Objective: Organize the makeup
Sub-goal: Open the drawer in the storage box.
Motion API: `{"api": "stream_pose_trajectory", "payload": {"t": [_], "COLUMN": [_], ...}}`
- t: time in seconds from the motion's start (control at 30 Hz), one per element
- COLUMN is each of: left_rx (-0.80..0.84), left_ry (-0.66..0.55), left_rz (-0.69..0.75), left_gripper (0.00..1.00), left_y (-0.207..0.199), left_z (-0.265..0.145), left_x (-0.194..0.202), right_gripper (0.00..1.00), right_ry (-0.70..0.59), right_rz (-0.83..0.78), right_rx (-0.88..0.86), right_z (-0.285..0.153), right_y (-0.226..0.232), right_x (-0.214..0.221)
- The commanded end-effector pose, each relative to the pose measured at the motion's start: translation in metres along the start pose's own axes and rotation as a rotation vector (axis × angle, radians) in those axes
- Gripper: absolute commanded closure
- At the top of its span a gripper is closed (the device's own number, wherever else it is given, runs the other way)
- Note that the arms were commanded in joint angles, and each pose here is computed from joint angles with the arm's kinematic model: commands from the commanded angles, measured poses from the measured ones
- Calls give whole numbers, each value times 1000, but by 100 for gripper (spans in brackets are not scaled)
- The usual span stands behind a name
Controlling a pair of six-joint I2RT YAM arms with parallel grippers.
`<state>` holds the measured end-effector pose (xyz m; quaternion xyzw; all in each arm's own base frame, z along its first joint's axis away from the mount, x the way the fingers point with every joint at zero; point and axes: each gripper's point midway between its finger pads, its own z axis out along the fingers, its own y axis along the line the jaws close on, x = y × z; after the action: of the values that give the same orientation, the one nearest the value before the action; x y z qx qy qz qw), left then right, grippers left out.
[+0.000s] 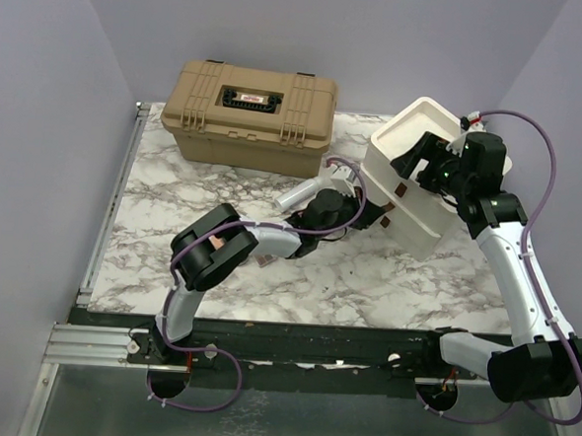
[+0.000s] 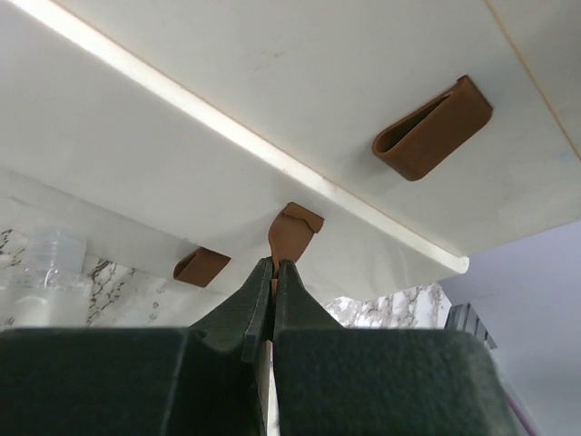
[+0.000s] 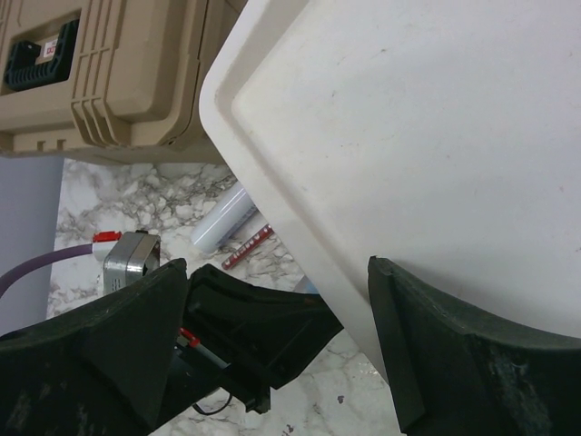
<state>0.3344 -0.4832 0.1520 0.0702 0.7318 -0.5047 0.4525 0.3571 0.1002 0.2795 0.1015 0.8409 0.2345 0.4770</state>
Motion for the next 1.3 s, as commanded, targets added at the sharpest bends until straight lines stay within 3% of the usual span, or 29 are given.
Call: {"api": "stream_pose_trajectory", "payload": {"t": [0.0,0.23,0.27,0.33,0.4,0.5,0.73,1.27], "left_rx": [-17,34,41,34,-15,-43,-23,-68], "left_ry": [2,45,48,56,60,85,125,154], "left_rz": [24,134,141,140,140,164,129,127], "left_gripper": [100,99,94,70,55,46,46,59], "left_y": [2,-11,-13,-12,-4,2,2,16], "left_z": [-11,-15,-14,-9,-4,7,28,23], "left_x": [-2,0,0,0,-1,-1,5,26], "right_gripper": [13,13,13,13,13,13,13,13], "right_ry": [148,161,164,166,164,159,153,152], "right_rz": [12,-20,-23,-26,-28,-27,-15,1], "right_rx": [103,147,143,139,135,119,91,70], "right_z": [2,4,4,4,2,0,-1,-3], "right_y": [-25,-36,-36,-35,-33,-30,-24,-19], "right_x": [40,44,44,44,43,42,40,41]}}
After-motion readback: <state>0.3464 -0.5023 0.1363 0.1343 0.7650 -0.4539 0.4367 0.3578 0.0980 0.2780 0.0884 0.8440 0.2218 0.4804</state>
